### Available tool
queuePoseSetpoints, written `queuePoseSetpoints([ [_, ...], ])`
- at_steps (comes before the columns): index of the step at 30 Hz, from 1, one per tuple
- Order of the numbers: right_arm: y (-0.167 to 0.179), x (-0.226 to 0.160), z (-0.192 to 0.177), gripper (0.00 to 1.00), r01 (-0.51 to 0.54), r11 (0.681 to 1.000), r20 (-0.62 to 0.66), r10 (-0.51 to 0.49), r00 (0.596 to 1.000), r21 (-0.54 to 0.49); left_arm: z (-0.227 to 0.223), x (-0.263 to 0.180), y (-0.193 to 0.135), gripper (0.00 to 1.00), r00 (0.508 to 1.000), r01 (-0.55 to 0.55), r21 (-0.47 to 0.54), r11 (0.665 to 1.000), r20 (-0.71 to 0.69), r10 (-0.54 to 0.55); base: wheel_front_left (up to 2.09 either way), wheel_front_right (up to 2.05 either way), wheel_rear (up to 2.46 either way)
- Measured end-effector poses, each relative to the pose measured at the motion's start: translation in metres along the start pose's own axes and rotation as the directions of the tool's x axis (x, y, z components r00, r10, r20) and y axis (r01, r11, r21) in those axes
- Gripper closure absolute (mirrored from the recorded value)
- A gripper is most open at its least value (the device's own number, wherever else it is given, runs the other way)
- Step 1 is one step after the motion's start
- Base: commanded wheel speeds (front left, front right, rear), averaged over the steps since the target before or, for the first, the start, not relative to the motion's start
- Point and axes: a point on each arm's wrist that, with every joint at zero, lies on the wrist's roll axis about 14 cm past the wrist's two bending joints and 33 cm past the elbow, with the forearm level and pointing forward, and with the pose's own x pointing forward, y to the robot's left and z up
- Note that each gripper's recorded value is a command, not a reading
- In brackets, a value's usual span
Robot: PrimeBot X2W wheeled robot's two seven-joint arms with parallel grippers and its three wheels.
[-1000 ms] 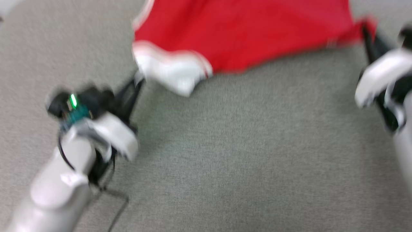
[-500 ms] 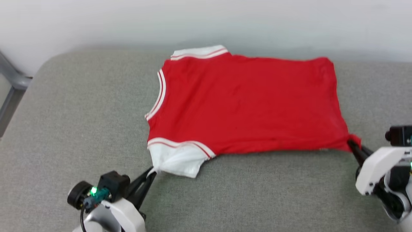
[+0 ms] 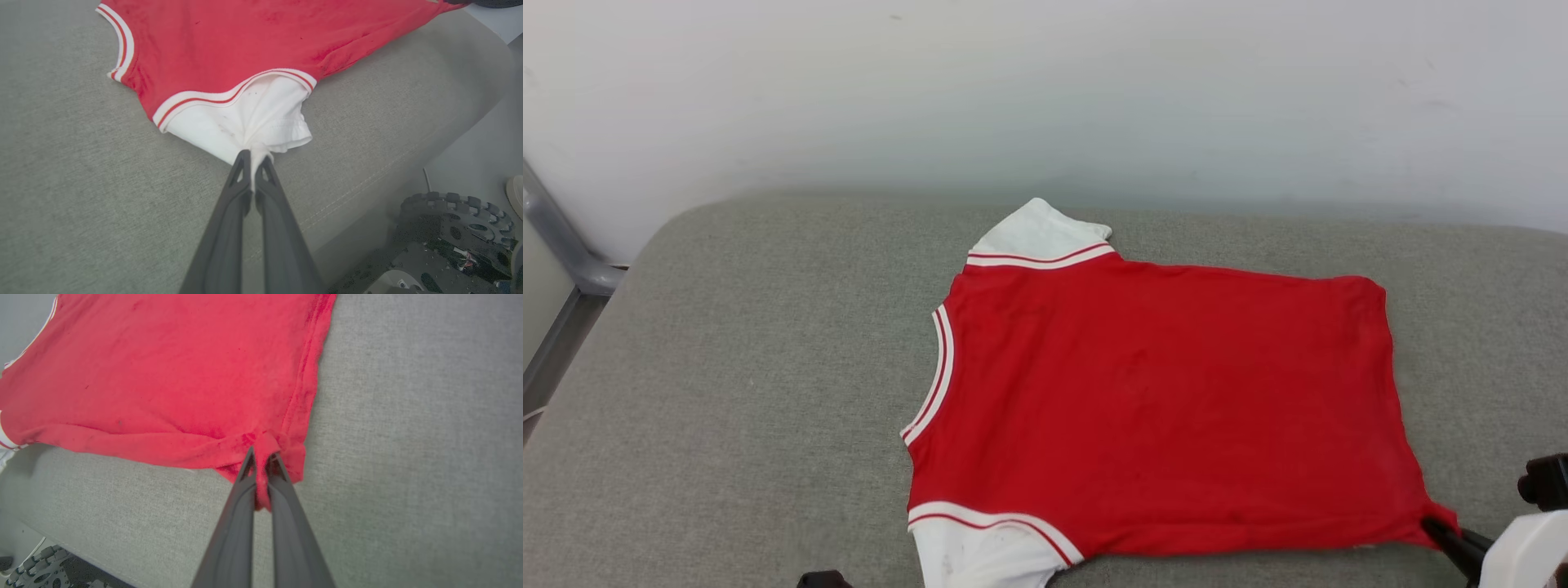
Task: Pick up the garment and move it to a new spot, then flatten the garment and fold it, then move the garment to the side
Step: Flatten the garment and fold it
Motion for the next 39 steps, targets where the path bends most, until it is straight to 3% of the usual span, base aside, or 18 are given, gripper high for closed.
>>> queuePoseSetpoints([
  [9, -0.010, -0.026, -0.035, 1.00, 0.021, 0.999, -0.106, -0.016, 0.994, 0.040, -0.018, -0.024, -0.026, 1.00, 0.990, 0.085, -0.051, 0.995, -0.106, -0.090, 0.00, 0.00, 0.00],
  [17, 0.004, -0.027, -0.021, 1.00, -0.023, 0.995, -0.047, 0.028, 0.999, 0.098, 0.016, -0.009, -0.009, 1.00, 0.999, 0.045, -0.031, 0.998, 0.010, -0.045, 0.00, 0.00, 0.00],
  [26, -0.004, -0.012, 0.016, 1.00, -0.020, 0.993, 0.036, 0.016, 0.999, 0.117, 0.061, 0.020, 0.025, 1.00, 0.993, 0.001, 0.007, 1.000, 0.122, -0.002, 0.00, 0.00, 0.00],
  [39, -0.018, 0.033, 0.027, 1.00, 0.020, 0.995, -0.014, -0.019, 1.000, 0.099, 0.077, 0.078, 0.069, 1.00, 0.995, -0.011, 0.036, 0.999, 0.098, 0.008, 0.00, 0.00, 0.00],
])
